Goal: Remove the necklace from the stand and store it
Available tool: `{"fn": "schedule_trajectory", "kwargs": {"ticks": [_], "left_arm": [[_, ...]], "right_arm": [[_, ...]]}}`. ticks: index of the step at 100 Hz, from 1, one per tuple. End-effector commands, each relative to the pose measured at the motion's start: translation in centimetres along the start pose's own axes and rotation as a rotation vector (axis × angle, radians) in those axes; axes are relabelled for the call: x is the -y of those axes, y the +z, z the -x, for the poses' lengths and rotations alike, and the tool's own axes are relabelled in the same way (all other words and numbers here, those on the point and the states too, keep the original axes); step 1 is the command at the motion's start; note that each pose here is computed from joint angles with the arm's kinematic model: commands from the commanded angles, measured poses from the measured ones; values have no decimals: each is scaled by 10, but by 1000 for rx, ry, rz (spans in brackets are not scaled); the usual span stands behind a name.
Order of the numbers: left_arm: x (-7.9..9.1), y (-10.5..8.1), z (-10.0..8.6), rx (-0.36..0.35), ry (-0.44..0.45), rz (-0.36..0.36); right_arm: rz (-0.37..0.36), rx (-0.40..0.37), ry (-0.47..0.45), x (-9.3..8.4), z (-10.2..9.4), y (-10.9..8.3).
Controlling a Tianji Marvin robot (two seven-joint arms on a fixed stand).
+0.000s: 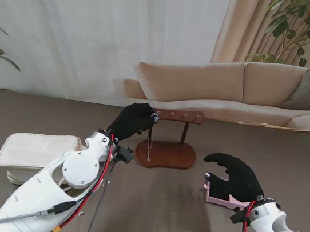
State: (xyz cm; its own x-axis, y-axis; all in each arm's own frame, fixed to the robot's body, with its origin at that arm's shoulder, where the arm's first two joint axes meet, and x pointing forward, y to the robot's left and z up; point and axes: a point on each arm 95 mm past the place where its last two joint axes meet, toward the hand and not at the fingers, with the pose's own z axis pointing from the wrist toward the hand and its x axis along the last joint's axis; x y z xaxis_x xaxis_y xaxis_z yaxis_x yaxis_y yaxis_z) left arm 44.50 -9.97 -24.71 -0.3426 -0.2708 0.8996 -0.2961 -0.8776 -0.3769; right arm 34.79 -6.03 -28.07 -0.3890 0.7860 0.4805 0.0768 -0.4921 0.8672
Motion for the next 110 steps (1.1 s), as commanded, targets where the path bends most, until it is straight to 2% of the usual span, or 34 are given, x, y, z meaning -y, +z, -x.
{"fn": "schedule_trajectory", "kwargs": {"ticks": [1,19,54,93,110], "left_arm": [[-4,-4,-1,-6,-3,24],[-7,-12,-1,-7,-6,45],[-13,-26,0,-1,-3,91],[-15,-33,3,14,8,124],[-16,-35,4,21,12,133]], "right_arm": [[-33,7,-35,-1,6,-7],[-101,35,-190,-13,26,-21],[-238,73,-411,-28,54,-42],[-435,105,-568,-27,74,-47],[-474,113,-626,-24,79,-45]]}}
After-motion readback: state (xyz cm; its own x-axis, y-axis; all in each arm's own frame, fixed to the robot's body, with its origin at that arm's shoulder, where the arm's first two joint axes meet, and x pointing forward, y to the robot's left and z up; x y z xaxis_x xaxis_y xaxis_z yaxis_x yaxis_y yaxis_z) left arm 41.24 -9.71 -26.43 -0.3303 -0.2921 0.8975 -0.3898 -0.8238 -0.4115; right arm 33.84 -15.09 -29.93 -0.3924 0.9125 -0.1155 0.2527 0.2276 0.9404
